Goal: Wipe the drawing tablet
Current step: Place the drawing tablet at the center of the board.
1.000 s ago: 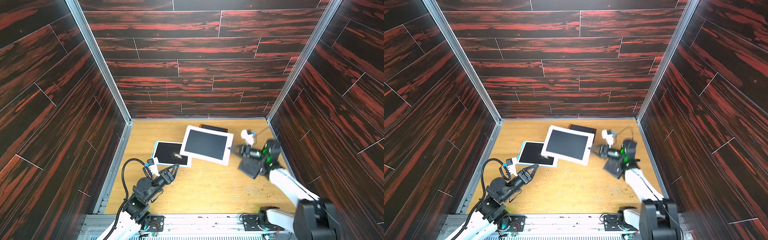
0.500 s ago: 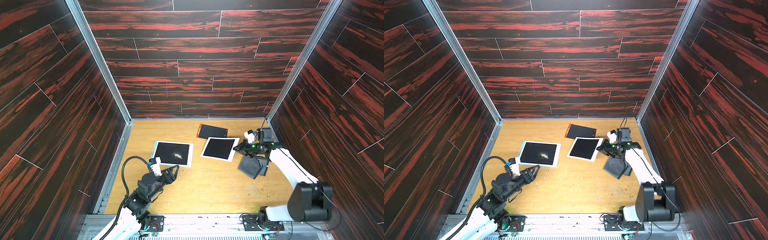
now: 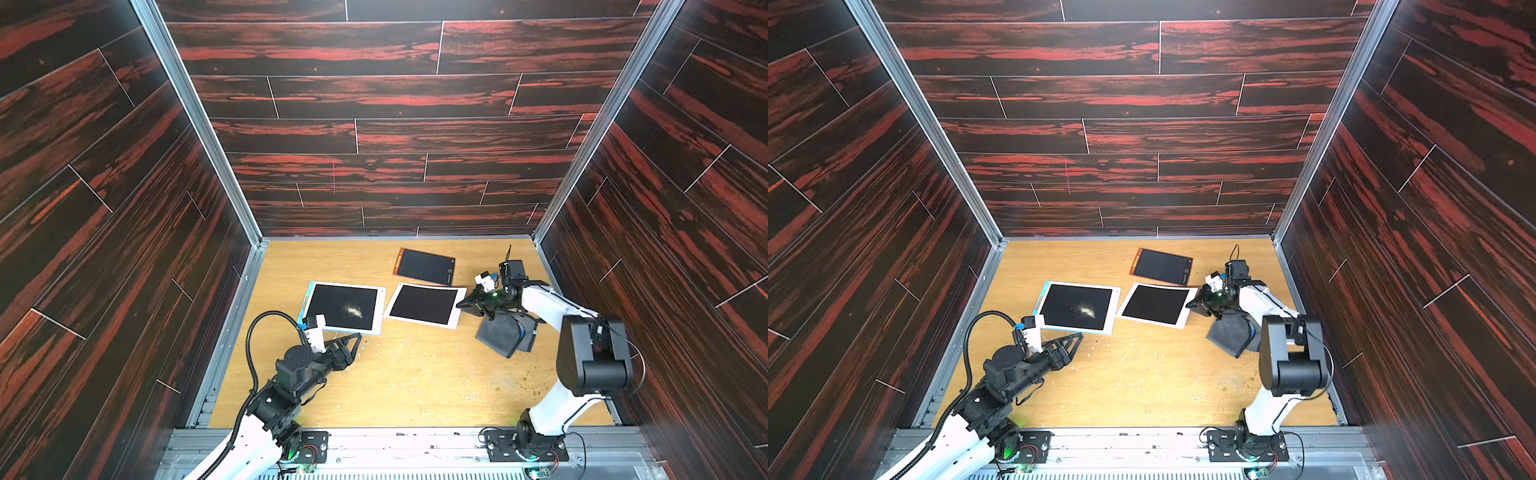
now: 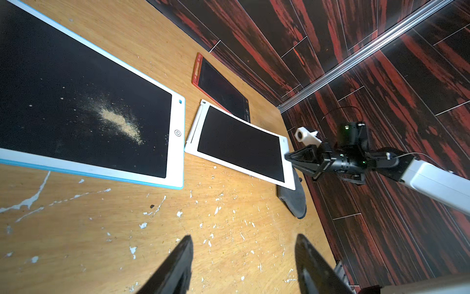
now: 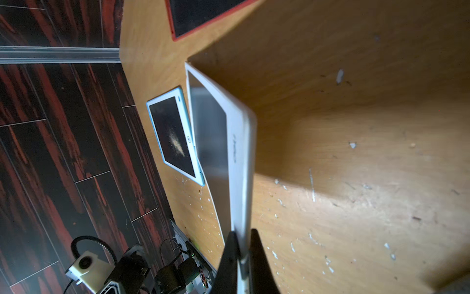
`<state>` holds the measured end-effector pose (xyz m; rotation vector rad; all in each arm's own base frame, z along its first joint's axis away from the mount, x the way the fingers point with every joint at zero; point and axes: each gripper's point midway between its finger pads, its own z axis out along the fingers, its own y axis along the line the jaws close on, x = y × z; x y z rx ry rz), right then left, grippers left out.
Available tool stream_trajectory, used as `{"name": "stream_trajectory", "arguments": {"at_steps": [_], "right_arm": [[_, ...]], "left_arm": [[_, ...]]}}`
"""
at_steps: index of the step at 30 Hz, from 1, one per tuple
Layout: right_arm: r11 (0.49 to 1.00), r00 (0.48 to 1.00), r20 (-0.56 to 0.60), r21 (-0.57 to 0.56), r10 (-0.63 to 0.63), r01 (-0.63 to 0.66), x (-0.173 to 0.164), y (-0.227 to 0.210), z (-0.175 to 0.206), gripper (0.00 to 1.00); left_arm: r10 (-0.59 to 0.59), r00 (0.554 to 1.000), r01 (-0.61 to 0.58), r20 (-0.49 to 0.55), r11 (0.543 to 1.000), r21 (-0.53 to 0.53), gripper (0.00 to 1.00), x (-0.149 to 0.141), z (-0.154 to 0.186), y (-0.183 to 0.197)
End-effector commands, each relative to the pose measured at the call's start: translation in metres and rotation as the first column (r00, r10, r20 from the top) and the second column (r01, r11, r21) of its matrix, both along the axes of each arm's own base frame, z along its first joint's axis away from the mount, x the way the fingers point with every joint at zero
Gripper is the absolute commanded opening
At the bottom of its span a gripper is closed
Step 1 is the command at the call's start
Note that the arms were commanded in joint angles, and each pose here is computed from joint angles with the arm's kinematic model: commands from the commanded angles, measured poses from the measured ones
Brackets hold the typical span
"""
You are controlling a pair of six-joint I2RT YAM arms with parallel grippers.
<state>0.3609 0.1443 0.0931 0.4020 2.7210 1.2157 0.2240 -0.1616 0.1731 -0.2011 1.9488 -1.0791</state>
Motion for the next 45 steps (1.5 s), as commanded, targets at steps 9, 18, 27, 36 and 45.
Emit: {"name": "stream_trajectory", "arguments": {"at_steps": [9,18,27,36,45], "right_arm": [[0.984,0.997,-0.033,-0.168,-0.069,0.063,0.006,-0.029,-0.045,0.55],[0.867,0.989,0.139,-0.498,0.046,0.030,-0.033,-0.023,-0.014,0.61],[0.837,0.948,0.074,-0.495,0.309,-0.234,-0.112,0.083,-0.043,0.55],[0.765,0.955,-0.004,-0.599,0.295,-0.239,-0.090,0.081,-0.080,0.55],[0.726,0.979,0.021,-0.674,0.202,-0.135,-0.036,0.060,-0.084,0.57]], "left_arm": [[-0.033,0.999,0.032,0.003,0.999,0.018,0.65,-0.010,-0.002,0.001],[-0.026,1.000,0.026,0.001,1.000,0.012,0.65,-0.011,-0.001,0.002],[-0.046,0.999,0.046,-0.024,0.999,0.006,0.65,-0.004,-0.004,-0.007],[-0.036,0.998,0.037,-0.048,0.999,0.016,0.65,-0.008,-0.006,-0.003],[0.012,0.998,-0.008,-0.064,0.997,0.070,0.66,-0.007,-0.011,0.007]]}}
